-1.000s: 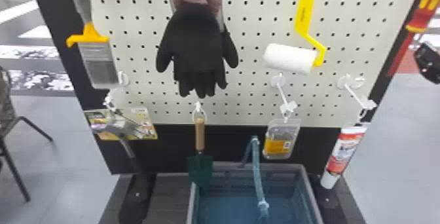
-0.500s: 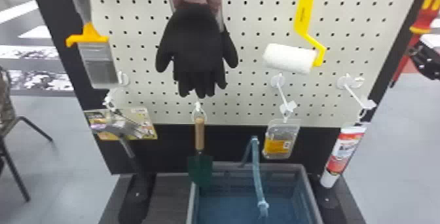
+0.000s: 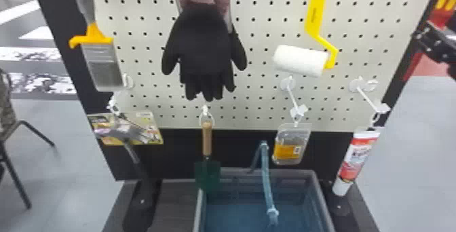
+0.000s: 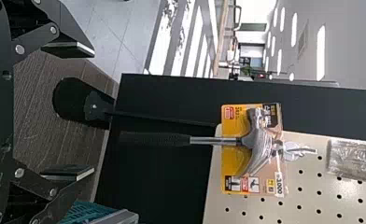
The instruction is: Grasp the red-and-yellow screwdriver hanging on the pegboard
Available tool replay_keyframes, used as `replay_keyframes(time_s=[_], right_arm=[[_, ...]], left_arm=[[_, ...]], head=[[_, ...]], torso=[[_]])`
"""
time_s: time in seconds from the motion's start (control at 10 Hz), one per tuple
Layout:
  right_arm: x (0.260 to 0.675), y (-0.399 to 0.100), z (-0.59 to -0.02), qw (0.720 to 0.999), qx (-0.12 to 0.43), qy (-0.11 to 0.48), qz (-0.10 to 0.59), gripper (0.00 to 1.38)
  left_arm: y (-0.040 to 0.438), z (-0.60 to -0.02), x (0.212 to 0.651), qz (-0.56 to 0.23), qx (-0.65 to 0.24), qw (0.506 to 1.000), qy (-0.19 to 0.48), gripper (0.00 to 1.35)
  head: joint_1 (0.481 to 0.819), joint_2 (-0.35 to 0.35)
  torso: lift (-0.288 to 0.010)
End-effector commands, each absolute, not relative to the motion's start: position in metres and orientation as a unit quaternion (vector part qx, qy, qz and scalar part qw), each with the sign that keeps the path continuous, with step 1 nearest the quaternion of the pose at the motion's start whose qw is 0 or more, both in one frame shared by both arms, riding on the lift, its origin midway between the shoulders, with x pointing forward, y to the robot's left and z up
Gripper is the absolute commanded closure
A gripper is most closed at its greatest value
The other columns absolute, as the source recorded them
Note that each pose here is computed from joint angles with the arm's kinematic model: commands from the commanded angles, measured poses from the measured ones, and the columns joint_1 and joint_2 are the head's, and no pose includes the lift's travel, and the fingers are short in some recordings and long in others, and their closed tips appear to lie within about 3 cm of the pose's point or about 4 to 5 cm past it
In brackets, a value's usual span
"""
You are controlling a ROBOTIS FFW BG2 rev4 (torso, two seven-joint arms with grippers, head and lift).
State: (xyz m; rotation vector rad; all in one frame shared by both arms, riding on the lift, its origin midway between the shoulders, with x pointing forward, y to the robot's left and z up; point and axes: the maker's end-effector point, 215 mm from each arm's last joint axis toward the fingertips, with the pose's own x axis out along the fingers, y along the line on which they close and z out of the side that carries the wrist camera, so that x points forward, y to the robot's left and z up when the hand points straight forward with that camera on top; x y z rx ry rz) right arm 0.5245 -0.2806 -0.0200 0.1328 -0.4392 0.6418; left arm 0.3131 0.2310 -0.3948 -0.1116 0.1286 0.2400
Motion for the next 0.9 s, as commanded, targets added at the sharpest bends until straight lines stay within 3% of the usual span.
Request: replay_keyframes(time_s=[0.0, 0.5, 0.8], right_arm=[[0.531, -0.261, -0.019, 0.907, 0.102, -0.214, 0.348, 0.12], [0.521, -0.231, 0.033, 0.89, 0.07, -0.228, 0.389, 0.12], [0.52, -0.228, 0.023, 0.894, 0.076, -0.213, 0.387, 0.15]], left_arm=[[0.231, -0.395, 0.314, 0.119, -0.055, 0.989, 0.064, 0.4], [0.23, -0.396, 0.313, 0.119, -0.055, 0.989, 0.066, 0.4], [0.23, -0.397, 0.313, 0.118, -0.054, 0.989, 0.067, 0.4]], head=[[0.549, 0.0], [0.549, 0.0], [0.549, 0.0]], torso=[[-0.1], [-0.1], [-0.1]])
